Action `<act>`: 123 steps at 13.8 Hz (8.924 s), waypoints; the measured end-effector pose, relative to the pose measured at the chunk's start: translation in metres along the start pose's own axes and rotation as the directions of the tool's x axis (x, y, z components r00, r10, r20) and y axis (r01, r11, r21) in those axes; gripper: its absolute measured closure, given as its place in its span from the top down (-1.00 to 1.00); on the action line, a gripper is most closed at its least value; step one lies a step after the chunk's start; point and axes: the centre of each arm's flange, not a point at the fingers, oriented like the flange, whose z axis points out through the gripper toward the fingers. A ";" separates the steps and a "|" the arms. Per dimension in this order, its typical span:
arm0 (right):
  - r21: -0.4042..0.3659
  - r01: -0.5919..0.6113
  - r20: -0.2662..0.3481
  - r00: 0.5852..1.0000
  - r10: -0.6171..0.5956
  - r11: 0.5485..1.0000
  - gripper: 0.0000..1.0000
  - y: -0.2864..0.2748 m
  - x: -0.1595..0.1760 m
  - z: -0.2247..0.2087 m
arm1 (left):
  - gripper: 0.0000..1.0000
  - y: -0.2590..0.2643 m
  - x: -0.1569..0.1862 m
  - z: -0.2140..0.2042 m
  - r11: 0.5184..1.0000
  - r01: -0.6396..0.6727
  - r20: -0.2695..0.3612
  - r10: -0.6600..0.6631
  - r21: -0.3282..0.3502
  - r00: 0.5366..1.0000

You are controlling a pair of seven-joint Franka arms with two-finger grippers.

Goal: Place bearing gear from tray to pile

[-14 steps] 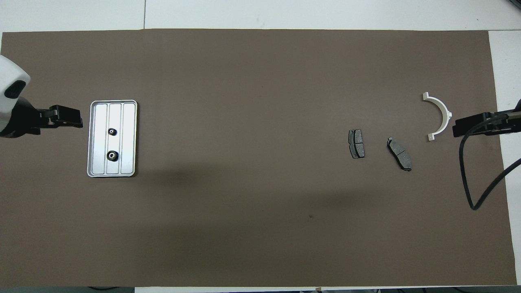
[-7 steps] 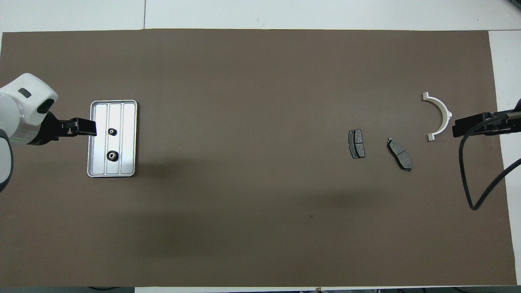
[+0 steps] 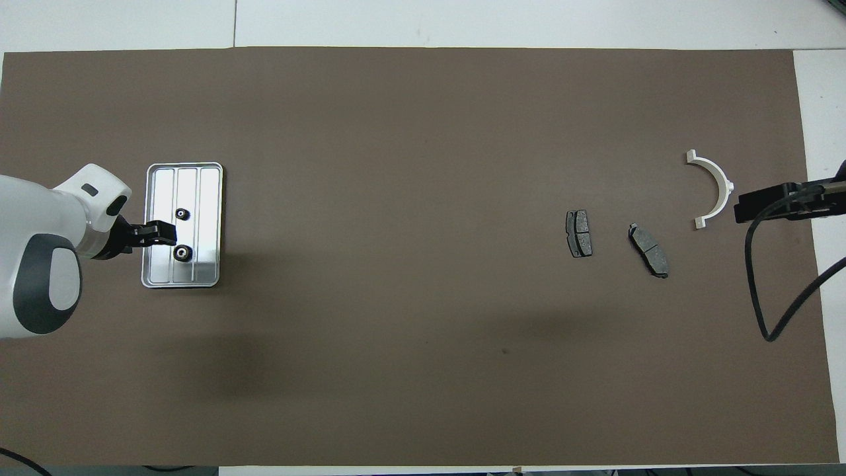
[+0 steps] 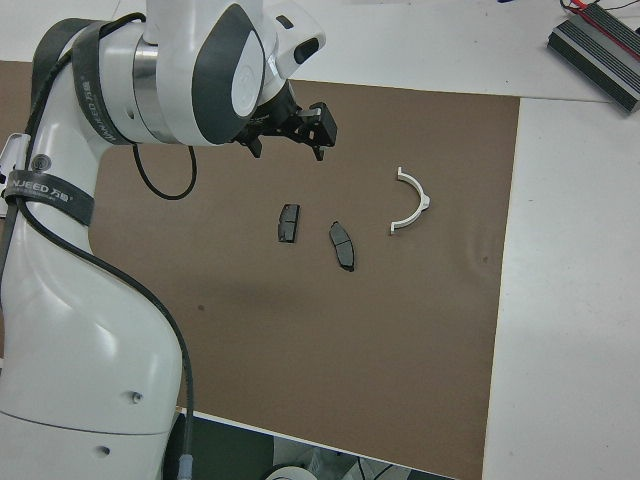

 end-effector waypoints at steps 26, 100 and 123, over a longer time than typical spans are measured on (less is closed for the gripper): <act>0.000 0.007 0.000 1.000 -0.007 1.000 1.00 -0.004 0.000 0.000 | -0.25 0.002 -0.002 0.039 1.000 0.028 0.039 -0.028 -0.001 0.999; -0.061 -0.500 -0.005 0.866 0.500 0.864 1.00 -0.490 0.047 0.354 | 0.00 0.011 0.057 0.039 1.000 -0.009 -0.044 0.010 0.003 0.999; -0.087 -0.465 -0.043 0.885 0.463 0.881 -0.29 -0.406 0.099 0.267 | -0.53 0.012 0.056 0.038 1.000 -0.006 -0.048 0.006 -0.001 0.999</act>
